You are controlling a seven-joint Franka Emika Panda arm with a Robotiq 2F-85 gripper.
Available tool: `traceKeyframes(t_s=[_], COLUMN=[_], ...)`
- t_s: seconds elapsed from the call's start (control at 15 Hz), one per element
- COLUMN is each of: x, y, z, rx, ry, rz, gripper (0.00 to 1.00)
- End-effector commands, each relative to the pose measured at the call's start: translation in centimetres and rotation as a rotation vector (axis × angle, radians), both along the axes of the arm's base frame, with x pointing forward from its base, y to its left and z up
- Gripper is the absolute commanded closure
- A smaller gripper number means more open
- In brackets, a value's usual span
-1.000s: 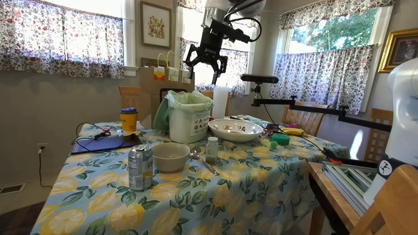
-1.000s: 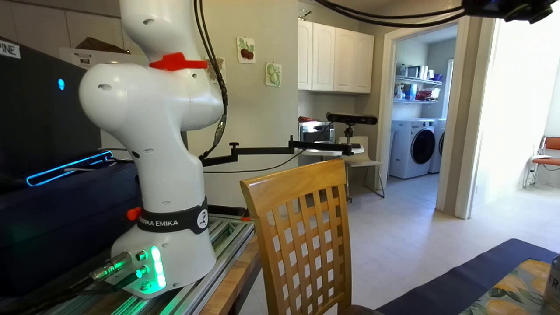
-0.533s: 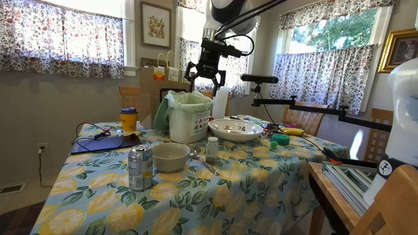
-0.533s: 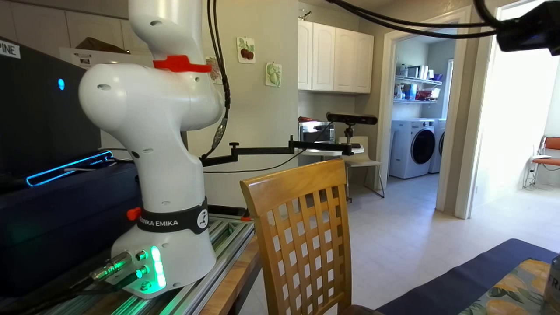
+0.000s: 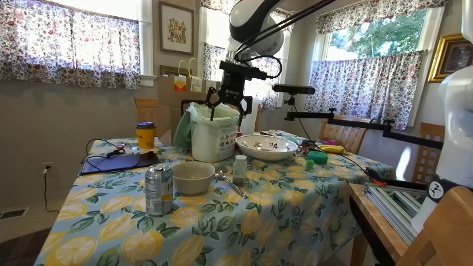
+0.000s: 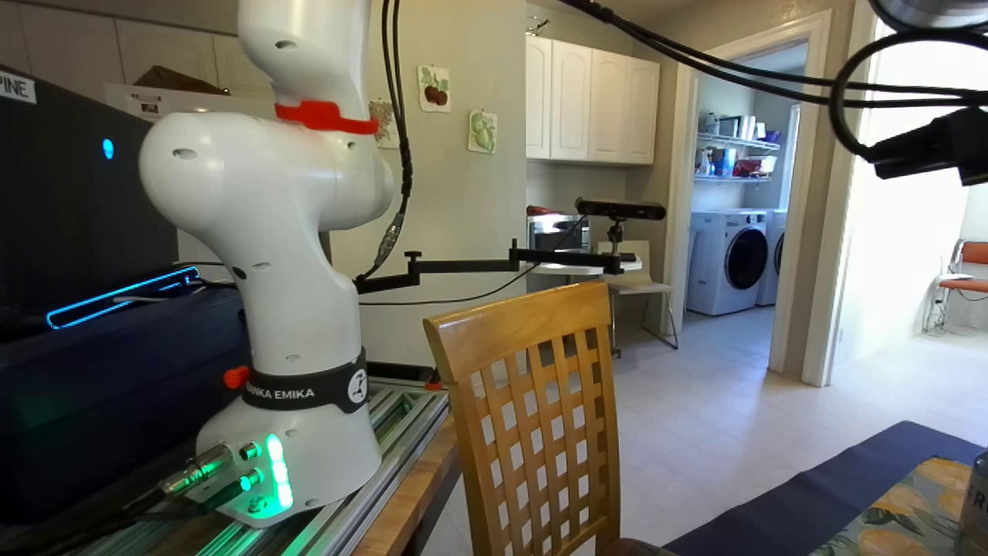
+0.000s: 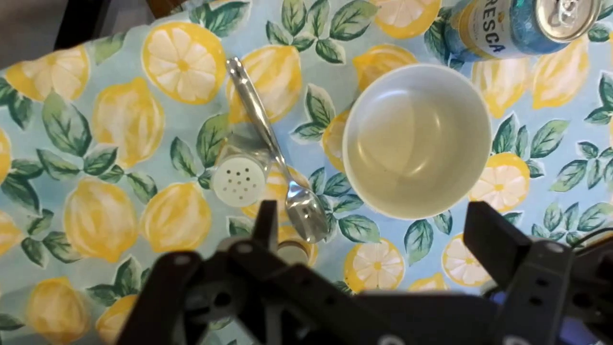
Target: Put the lid on the bottle
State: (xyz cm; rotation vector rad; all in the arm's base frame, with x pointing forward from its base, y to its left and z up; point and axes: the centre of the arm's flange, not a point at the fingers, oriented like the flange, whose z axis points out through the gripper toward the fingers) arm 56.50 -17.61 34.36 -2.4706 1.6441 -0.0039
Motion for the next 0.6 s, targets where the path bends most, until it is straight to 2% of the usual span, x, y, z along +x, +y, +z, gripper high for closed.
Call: traceKeyframes(t_s=[0.0,0.27,0.4,0.53], x=[0.0,0.1,0.7,2.2], y=[0.0,0.0,-0.4,-2.5], z=[0.0,0.1,-0.7,-1.7], rx=[0.002,0.002,-0.034,-0.067], ry=[-0.001,-0.003,-0.036,-0.059], rz=[-0.002,-0.002,-0.036,-0.078], gripper=[0.00,0.00,0.00,0.00])
